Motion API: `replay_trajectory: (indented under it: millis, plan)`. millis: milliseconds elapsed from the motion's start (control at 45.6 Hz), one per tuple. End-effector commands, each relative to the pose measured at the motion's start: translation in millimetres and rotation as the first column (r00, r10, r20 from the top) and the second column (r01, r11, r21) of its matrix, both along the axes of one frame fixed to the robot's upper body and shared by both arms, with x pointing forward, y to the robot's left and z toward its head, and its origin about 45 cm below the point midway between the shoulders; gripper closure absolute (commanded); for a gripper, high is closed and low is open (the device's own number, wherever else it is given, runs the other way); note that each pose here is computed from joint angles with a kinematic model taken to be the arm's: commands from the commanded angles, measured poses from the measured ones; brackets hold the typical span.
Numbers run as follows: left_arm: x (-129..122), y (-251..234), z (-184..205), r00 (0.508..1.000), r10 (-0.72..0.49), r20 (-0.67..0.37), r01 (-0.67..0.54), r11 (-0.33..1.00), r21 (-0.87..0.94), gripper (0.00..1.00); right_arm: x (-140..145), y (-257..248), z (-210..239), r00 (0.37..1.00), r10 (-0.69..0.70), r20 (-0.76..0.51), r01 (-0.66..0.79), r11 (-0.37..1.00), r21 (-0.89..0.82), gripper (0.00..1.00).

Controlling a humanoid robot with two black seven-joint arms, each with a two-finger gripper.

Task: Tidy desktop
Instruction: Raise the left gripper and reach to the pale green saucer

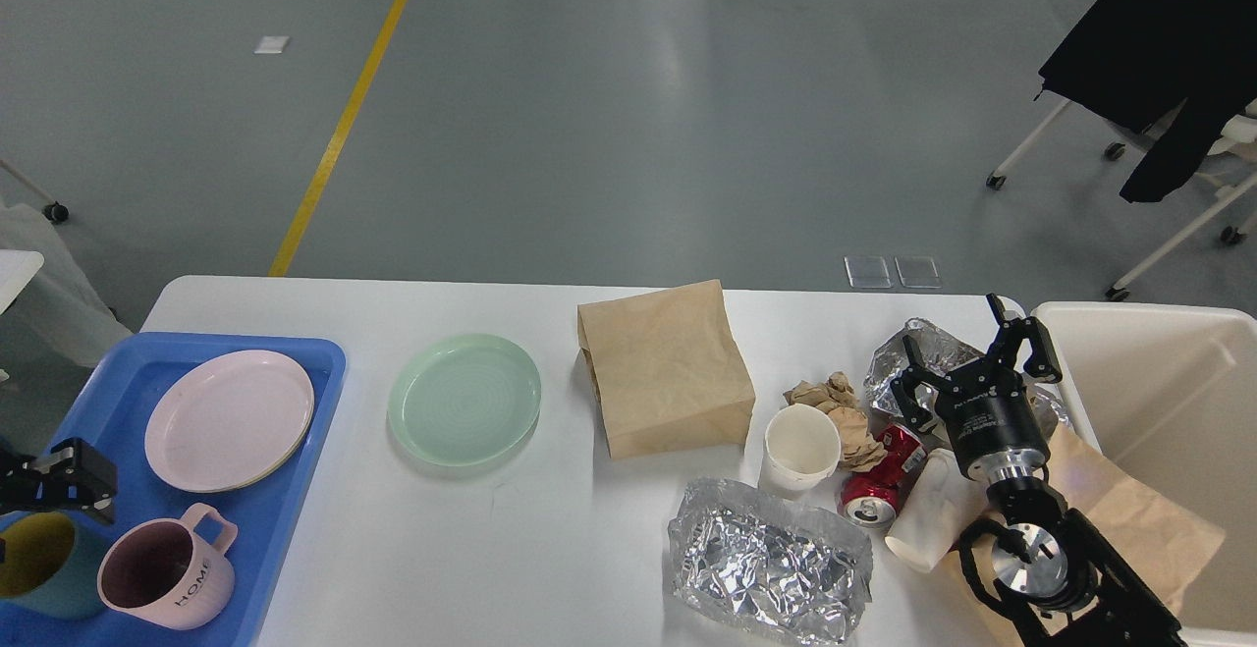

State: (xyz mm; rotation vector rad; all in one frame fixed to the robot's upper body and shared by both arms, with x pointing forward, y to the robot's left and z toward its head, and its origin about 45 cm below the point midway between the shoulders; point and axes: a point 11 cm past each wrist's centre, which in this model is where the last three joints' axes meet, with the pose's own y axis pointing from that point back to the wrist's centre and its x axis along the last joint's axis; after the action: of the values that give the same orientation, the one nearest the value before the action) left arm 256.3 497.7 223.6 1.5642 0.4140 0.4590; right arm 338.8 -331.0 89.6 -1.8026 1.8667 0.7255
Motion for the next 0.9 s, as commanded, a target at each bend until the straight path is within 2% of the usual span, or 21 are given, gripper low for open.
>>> replay_trajectory:
  millis: [0,88,153,285,460,680,877]
  plan:
    - [28,-18,45,0.998,-0.062,-0.01,0.062,0.998,-0.013,0.05,-1,0,0,1.0,0.0,-0.001,0.0,1.0,-0.001,0.0]
    - [44,-36,77,0.994,-0.111,-0.022,0.111,0.994,-0.025,0.04,0,0,0,1.0,0.0,0.0,0.0,1.0,-0.001,0.0]
    - [68,-60,104,0.982,-0.19,0.003,0.19,0.982,0.014,0.04,0,0,0,1.0,0.0,0.0,0.0,1.0,-0.001,0.0]
    - [101,-122,144,0.936,-0.351,0.017,0.348,0.933,0.089,0.04,0,0,0,1.0,0.0,0.0,0.0,1.0,0.001,0.0]
    - [104,-208,176,0.91,-0.404,0.092,0.403,0.915,0.026,0.04,0,0,0,1.0,0.0,0.0,0.0,1.0,-0.001,0.0]
    - [72,-280,202,0.87,-0.469,0.151,0.481,0.875,-0.054,0.04,0,0,0,1.0,0.0,0.0,0.0,1.0,-0.001,0.0]
    - [73,-292,205,0.869,-0.455,0.196,0.477,0.875,-0.085,0.04,0,0,0,1.0,0.0,0.0,0.0,1.0,-0.001,0.0]
